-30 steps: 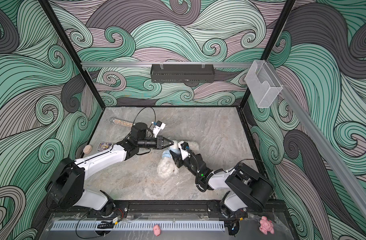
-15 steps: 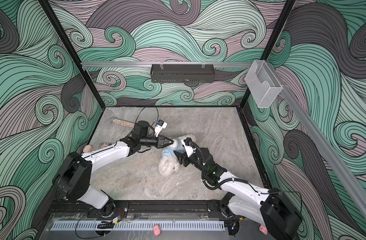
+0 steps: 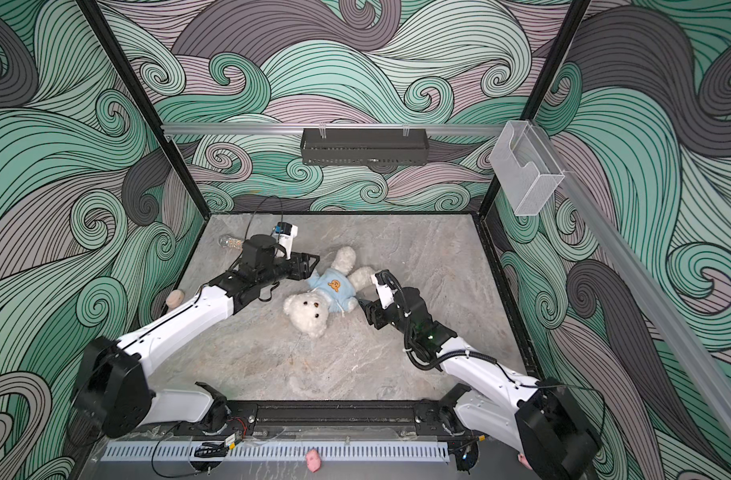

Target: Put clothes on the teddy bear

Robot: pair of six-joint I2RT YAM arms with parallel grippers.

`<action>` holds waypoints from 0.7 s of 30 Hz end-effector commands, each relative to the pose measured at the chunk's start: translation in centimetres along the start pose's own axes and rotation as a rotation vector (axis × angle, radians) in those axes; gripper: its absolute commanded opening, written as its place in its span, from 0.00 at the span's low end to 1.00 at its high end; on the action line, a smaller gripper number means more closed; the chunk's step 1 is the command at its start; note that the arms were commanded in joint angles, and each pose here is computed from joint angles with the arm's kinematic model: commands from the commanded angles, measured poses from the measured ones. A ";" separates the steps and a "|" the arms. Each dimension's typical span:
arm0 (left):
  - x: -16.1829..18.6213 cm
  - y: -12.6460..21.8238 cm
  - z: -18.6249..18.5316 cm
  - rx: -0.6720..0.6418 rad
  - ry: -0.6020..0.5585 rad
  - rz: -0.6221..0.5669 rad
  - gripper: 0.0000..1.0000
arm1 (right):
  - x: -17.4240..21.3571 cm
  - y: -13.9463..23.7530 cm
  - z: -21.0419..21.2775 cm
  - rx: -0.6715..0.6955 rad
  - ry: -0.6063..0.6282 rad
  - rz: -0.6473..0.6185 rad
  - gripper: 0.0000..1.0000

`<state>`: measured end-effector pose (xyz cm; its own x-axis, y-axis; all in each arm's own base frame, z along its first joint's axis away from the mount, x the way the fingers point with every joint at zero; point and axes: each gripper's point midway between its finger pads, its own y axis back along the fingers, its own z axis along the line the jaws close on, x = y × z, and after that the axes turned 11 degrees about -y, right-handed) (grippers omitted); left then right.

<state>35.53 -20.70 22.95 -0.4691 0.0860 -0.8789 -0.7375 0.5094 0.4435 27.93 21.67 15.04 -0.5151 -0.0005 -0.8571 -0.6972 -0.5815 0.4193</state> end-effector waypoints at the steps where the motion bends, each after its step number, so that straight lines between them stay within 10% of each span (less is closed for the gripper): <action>1: 4.2 2.0 1.0 -0.067 0.038 0.071 0.85 | -0.8 -0.4 -1.1 0.052 -0.031 -0.014 0.65; 21: 14.7 -3.5 1.7 -0.084 0.108 0.297 0.81 | -0.8 -6.3 -1.1 0.015 -0.121 0.055 0.65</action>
<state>29.98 -18.07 6.65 -0.7582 0.1496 -0.6346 -0.5560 0.3600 0.7492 33.46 24.48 12.59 -0.6120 0.0491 -0.7894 -0.6710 -0.5605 0.4854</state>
